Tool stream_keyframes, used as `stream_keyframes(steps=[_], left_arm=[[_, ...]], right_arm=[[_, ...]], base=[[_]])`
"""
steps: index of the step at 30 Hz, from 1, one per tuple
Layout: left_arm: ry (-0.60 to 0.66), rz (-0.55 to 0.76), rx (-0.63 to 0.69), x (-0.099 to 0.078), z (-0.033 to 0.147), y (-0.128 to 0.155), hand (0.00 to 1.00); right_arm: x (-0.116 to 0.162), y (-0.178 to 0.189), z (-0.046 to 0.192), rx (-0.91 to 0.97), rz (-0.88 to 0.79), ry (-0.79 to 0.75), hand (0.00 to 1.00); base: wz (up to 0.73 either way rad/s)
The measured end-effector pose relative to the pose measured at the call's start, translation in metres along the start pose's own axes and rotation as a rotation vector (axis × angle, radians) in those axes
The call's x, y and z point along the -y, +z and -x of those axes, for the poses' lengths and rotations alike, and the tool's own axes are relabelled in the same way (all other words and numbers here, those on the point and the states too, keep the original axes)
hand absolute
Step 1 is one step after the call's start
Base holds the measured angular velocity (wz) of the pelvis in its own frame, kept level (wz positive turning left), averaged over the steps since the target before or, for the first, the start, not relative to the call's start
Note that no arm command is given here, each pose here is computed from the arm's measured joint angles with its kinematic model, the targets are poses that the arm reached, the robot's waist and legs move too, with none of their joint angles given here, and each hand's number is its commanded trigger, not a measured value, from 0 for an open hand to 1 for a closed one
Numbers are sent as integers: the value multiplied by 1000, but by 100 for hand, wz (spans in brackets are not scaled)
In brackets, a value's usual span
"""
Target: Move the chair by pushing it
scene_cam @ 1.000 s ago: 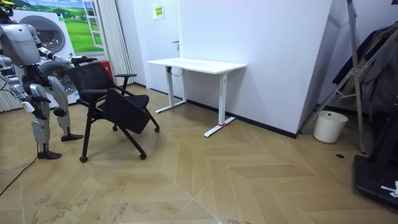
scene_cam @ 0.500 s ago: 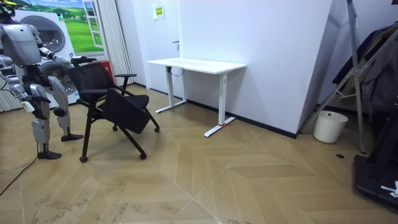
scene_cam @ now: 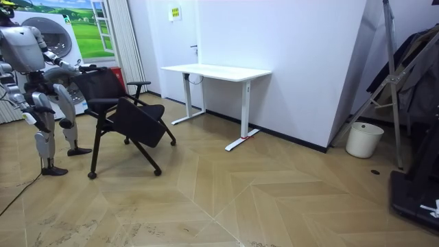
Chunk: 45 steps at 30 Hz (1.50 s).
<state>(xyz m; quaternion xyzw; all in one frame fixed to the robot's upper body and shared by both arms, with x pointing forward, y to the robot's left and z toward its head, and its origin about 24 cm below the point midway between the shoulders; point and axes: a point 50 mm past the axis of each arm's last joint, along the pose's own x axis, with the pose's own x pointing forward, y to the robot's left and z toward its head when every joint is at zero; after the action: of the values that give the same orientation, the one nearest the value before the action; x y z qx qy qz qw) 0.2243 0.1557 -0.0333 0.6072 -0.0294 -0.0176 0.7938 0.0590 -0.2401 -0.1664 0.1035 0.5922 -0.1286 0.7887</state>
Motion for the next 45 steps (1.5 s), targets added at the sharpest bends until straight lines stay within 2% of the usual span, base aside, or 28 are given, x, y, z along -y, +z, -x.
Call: stream_keyframes(steps=[10, 18, 19, 20, 21, 28, 37, 45], left_arm=[[-60, -52, -15, 8, -8, -9, 0], [-75, -88, -76, 12, -15, -23, 0], [-76, -89, -79, 12, -15, -24, 23], [-78, -92, -84, 12, -15, -25, 55], [-79, -95, -89, 12, -15, -25, 100], [-77, -122, -99, 12, -15, -27, 100], [-42, -189, -101, 2, -27, -29, 100], [-49, -207, -50, 3, -26, -25, 100]], right_arm=[[4, -5, 2, 10, -29, -5, 0], [9, -8, 3, 20, -66, -26, 0], [9, -8, 3, 19, -66, -26, 0], [9, -9, 4, 19, -67, -26, 0], [9, -9, 4, 19, -67, -26, 0], [10, -9, 4, 17, -67, -27, 0], [14, -8, 5, 15, -61, -38, 0], [16, -2, 4, 8, -7, -57, 0]], base=[[-6], [-5], [-3], [-3], [-3], [-2], [-2], [0]])
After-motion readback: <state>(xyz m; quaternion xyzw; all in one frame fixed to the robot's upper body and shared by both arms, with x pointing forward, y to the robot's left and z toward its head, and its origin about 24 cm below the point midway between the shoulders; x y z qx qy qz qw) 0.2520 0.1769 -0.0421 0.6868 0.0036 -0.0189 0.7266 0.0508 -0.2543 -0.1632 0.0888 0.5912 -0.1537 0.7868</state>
